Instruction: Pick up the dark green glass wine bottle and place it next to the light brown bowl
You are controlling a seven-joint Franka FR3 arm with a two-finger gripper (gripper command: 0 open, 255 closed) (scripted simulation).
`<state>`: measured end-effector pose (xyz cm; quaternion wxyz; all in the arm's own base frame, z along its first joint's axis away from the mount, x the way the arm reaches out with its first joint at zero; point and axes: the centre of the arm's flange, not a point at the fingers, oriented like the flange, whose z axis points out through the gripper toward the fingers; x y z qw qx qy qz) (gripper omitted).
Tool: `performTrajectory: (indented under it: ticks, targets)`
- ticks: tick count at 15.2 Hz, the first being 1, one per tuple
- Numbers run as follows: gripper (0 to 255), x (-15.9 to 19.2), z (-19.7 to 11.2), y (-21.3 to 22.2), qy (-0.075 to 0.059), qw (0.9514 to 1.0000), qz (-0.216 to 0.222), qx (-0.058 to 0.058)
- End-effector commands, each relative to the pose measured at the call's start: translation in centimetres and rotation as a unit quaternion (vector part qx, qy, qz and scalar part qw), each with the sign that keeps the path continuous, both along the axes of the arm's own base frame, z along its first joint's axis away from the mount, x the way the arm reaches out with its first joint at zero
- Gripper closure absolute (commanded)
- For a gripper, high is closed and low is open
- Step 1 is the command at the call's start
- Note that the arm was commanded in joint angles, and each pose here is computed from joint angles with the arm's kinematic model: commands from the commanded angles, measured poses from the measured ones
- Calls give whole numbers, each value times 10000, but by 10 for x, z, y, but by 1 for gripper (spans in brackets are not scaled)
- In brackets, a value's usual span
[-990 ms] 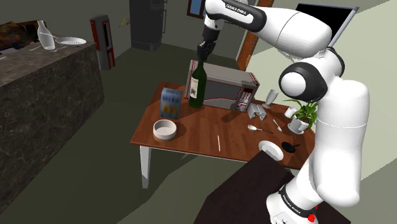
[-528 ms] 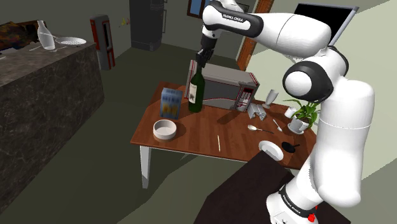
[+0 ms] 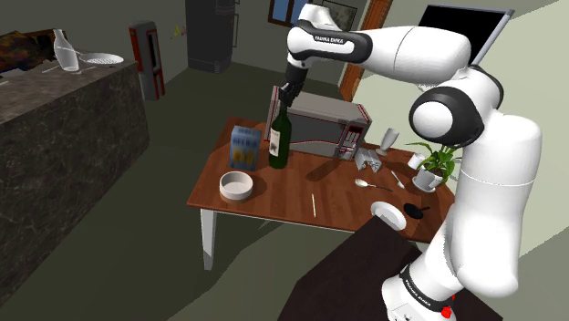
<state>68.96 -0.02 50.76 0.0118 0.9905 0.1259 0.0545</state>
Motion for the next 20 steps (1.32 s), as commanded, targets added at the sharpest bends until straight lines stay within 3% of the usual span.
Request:
performTrajectory:
  ticks: [1, 20]
  targets:
    - [255, 0, -10, -1, -7, 10000, 0, 0]
    - [255, 0, -110, -1, -7, 10000, 0, 0]
